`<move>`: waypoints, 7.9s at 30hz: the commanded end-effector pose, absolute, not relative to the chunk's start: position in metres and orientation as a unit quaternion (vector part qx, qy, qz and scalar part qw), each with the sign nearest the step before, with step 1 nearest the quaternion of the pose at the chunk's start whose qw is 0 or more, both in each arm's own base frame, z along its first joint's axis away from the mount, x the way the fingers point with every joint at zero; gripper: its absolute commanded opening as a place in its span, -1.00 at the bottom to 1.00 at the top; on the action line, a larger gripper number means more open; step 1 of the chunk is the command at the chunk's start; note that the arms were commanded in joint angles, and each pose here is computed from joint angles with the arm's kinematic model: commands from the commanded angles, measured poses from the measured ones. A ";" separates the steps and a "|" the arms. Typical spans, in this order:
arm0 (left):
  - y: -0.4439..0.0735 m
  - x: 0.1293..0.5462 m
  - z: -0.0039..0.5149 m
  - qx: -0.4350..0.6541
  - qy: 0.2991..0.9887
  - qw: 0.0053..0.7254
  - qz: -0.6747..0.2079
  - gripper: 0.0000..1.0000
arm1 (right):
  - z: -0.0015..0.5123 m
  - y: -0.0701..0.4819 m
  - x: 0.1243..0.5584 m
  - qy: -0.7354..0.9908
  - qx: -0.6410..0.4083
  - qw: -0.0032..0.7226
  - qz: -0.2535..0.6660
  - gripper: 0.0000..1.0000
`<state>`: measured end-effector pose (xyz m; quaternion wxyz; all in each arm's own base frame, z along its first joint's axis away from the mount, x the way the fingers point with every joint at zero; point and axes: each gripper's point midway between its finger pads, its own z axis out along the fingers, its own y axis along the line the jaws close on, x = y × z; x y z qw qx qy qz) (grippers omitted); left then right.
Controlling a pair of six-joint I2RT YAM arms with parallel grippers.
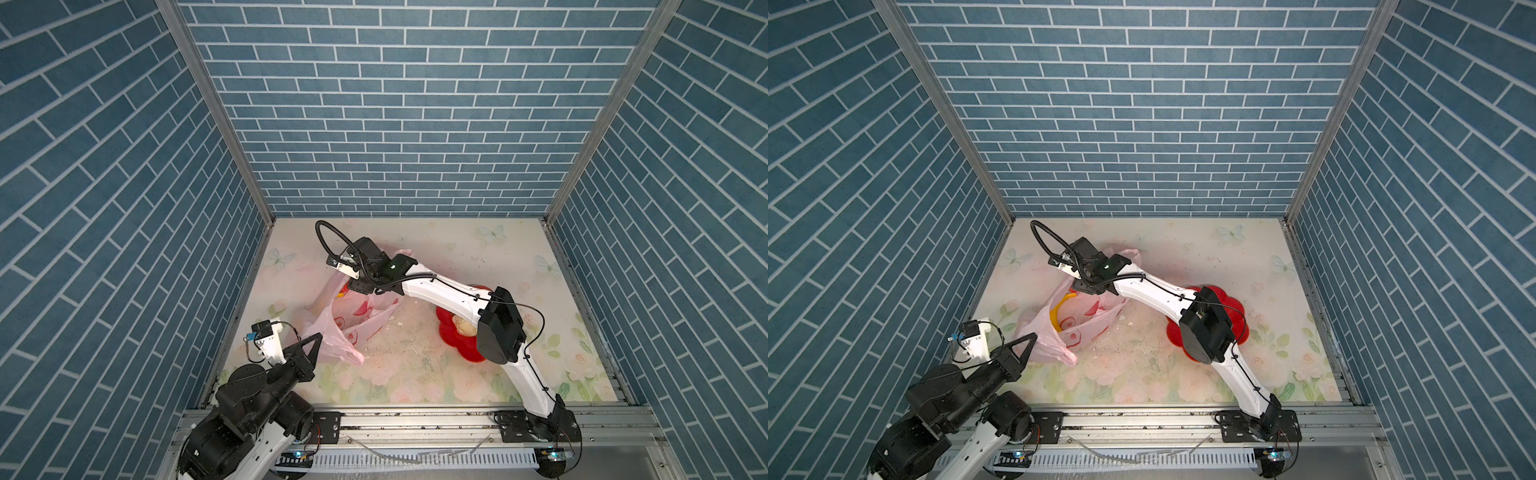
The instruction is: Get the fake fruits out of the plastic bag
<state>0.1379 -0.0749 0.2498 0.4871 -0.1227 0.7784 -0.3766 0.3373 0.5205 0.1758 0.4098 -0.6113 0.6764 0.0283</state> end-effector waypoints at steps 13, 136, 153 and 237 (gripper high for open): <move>-0.076 0.147 0.269 -0.126 0.745 0.523 -0.395 -1.00 | 0.207 0.529 0.351 0.648 -0.609 0.457 0.019 -1.00; -0.058 0.162 0.163 -0.211 0.912 0.222 -0.272 0.39 | 0.242 0.424 0.240 0.800 -0.362 0.461 0.126 -1.00; -0.068 0.160 0.179 -0.227 0.906 0.189 -0.303 -0.88 | 0.275 0.368 0.205 0.820 -0.378 0.408 0.139 0.16; -0.099 0.148 0.133 -0.267 0.864 0.158 -0.396 -0.92 | 0.041 0.461 0.291 0.927 -0.203 0.282 0.141 0.03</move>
